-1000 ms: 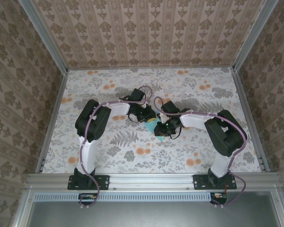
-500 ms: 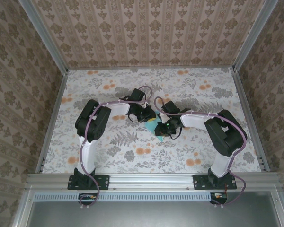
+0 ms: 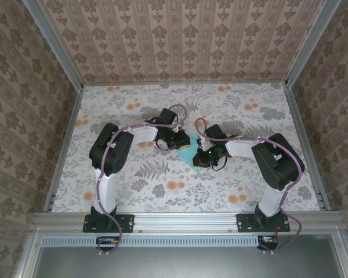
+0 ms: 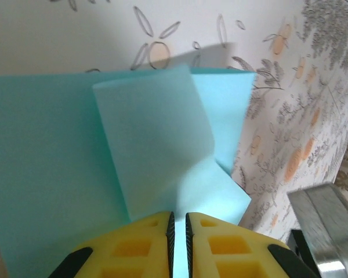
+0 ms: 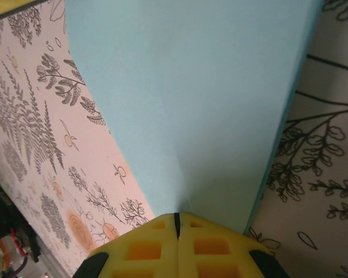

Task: Fold a paper plane with a square sheet of paper (fold left side to right side)
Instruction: Fourth fold the wing at the center of the table.

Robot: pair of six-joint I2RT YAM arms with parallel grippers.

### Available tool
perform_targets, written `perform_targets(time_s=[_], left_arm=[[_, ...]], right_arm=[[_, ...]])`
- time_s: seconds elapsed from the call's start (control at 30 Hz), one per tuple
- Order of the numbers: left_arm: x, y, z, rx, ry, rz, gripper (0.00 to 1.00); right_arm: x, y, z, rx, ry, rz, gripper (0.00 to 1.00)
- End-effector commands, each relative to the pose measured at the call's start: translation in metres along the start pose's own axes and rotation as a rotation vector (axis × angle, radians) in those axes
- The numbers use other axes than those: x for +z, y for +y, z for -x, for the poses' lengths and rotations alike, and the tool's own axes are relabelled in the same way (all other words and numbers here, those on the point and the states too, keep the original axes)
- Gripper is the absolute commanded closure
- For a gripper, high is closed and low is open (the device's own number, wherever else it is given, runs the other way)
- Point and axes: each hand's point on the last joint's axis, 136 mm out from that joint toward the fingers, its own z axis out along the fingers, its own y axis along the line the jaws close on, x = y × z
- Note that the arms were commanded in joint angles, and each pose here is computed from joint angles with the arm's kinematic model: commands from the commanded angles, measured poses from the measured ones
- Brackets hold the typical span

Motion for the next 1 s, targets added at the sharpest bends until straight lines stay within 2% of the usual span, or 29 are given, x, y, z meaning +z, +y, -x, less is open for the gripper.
perform_targets(time_s=[0.0,0.23,0.53,0.97], left_arm=[[-0.015,-0.025,0.001,0.091,-0.032,-0.055,0.84],[-0.009,-0.043,-0.021,0.128,0.023,-0.1,0.84],[0.008,-0.029,-0.036,0.095,0.065,-0.086,0.85],[0.019,0.005,-0.031,0.069,0.045,-0.031,0.89]], right_arm=[[0.016,-0.049,-0.04,0.138,0.118,-0.128,1.0],[0.018,-0.053,-0.043,0.141,0.126,-0.131,1.0],[0.017,-0.053,-0.04,0.13,0.132,-0.14,1.0],[0.015,-0.056,-0.042,0.128,0.15,-0.167,1.0]])
